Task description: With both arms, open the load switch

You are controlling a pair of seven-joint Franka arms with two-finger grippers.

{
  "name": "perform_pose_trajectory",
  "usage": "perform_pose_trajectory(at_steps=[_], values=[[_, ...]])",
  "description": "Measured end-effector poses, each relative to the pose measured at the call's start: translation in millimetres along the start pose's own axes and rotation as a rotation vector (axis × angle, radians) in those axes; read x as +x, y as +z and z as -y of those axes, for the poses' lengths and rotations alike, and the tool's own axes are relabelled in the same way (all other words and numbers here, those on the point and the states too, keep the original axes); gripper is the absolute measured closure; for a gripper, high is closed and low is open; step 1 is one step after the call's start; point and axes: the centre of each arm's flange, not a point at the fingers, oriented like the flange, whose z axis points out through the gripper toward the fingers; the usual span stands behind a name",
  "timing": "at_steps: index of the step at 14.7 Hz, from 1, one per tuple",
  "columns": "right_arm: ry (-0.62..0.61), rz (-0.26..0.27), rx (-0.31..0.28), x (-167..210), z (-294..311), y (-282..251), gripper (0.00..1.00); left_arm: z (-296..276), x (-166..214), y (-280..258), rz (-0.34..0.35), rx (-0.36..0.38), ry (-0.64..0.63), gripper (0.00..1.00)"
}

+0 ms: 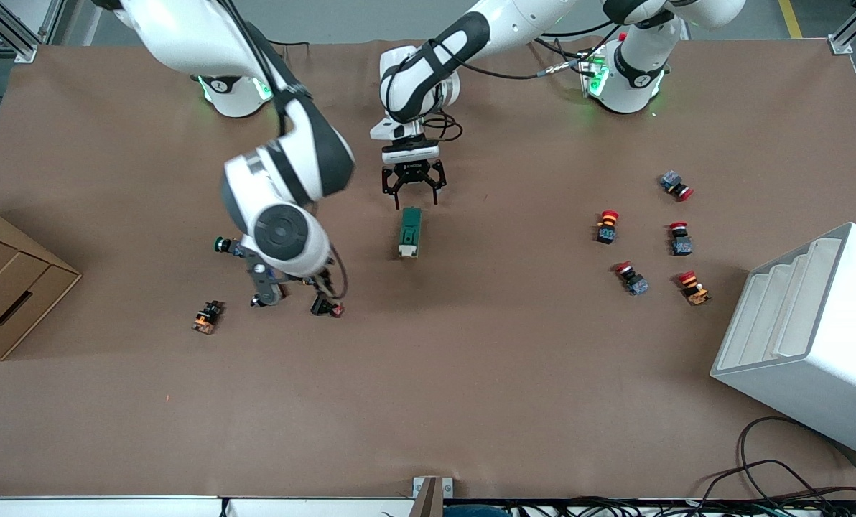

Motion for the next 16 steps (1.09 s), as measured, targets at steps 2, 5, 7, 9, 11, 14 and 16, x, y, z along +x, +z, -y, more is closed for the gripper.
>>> perform_pose_trajectory(at_steps=[2,5,7,9,11,14,16], values=[[0.123,0.035,0.068,-32,19,20,0.00,-2,-5,4,-0.003,-0.002,-0.019,0.00],[0.207,0.080,0.083,-71,26,55,0.00,-9,-9,4,-0.002,-0.009,-0.030,0.00],[0.227,0.105,0.062,-86,26,74,0.00,-9,-11,4,-0.004,-0.008,-0.029,0.00],[0.235,0.130,0.031,-95,25,89,0.00,-10,-11,4,-0.005,-0.009,-0.040,0.00],[0.229,0.142,0.004,-107,22,102,0.00,-11,-12,2,-0.006,-0.012,-0.067,0.00],[0.201,0.144,-0.040,-126,12,115,0.00,-12,-21,-5,-0.027,-0.008,-0.099,0.00],[0.190,0.127,-0.088,-130,5,121,0.00,-12,-24,-7,-0.033,-0.009,-0.102,0.00]])
